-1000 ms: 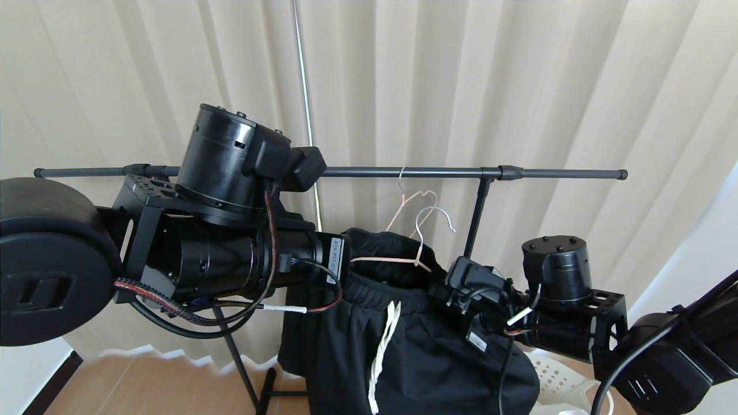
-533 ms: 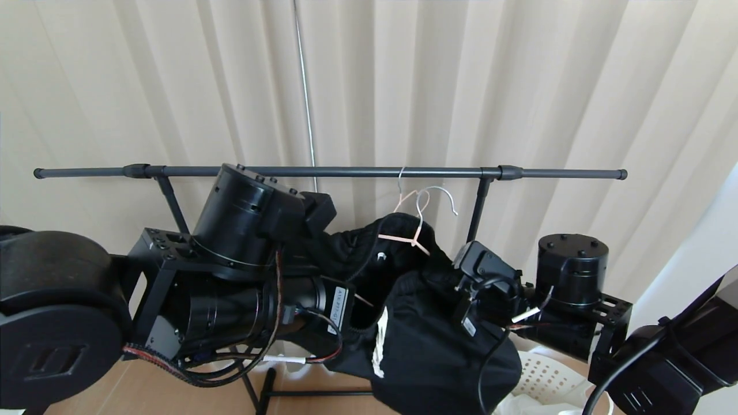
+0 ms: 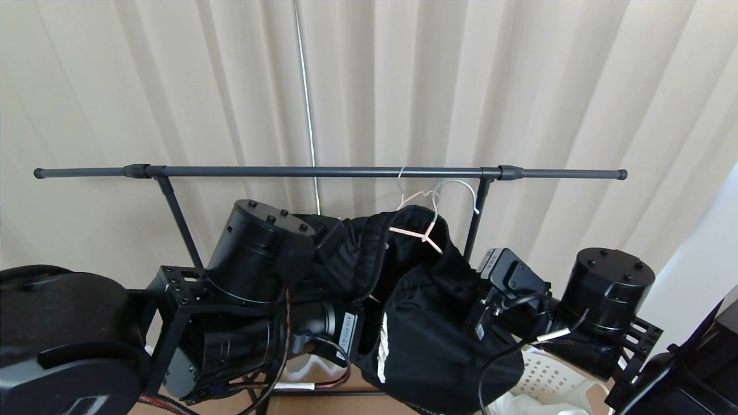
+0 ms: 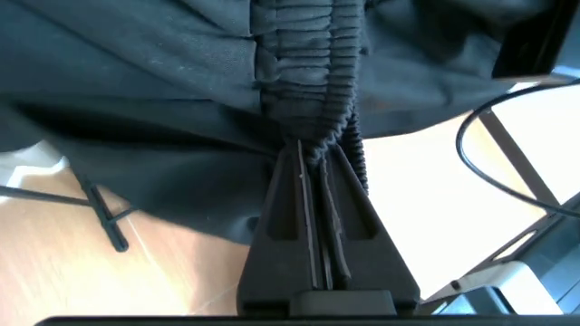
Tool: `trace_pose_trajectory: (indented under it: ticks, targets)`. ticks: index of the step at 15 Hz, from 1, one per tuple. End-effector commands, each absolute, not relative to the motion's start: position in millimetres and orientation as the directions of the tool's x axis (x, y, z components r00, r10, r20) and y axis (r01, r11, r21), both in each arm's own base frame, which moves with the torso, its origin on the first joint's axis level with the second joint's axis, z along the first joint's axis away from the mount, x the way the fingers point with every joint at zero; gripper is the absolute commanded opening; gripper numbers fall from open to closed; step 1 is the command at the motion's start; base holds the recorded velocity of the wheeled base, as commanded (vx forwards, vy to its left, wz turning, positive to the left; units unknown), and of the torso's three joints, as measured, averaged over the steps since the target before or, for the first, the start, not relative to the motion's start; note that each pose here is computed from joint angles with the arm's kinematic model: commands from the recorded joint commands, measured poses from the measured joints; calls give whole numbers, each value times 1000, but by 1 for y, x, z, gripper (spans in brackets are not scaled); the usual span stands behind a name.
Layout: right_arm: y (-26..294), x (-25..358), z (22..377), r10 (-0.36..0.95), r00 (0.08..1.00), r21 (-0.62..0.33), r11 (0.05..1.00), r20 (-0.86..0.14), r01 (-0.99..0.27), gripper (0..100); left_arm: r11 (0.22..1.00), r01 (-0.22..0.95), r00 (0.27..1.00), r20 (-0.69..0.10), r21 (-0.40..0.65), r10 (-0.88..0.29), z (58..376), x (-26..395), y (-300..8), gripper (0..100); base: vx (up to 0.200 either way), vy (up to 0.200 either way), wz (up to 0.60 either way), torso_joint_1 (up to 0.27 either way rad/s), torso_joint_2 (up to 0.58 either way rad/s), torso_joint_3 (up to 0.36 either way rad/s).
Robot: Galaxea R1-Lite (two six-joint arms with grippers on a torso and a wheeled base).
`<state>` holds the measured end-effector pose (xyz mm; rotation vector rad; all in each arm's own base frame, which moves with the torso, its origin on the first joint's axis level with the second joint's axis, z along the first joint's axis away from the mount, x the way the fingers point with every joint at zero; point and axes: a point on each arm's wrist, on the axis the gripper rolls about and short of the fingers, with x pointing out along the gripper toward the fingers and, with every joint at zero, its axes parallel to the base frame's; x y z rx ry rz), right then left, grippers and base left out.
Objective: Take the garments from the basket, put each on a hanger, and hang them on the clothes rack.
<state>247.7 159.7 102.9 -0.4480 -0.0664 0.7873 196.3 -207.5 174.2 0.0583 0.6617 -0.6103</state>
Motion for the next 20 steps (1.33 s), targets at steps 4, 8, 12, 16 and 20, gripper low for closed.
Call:
trace_pose_trajectory:
  ticks: [4, 8, 12, 16, 20]
  targets:
    - [157, 240, 104, 702, 707, -421, 618, -85, -664, 0, 815, 563, 615, -588, -137, -524, 163, 200, -220, 0, 0, 0, 0, 0, 0, 0]
    - [162, 233, 103, 721, 688, -424, 600, -81, -679, 0, 819, 559, 617, -593, -132, -517, 159, 203, -223, 0, 0, 0, 0, 0, 0, 0]
    - [162, 228, 108, 730, 680, -427, 595, -67, -681, 0, 818, 560, 620, -588, -134, -520, 156, 206, -226, 0, 0, 0, 0, 0, 0, 0]
    - [162, 224, 112, 737, 674, -429, 591, -57, -683, 0, 817, 561, 624, -579, -136, -525, 152, 208, -229, 100, 0, 0, 0, 0, 0, 0]
    - [162, 224, 111, 737, 674, -429, 591, -58, -683, 0, 840, 534, 655, -580, -99, -485, 151, 204, -224, 100, 0, 0, 0, 0, 0, 0]
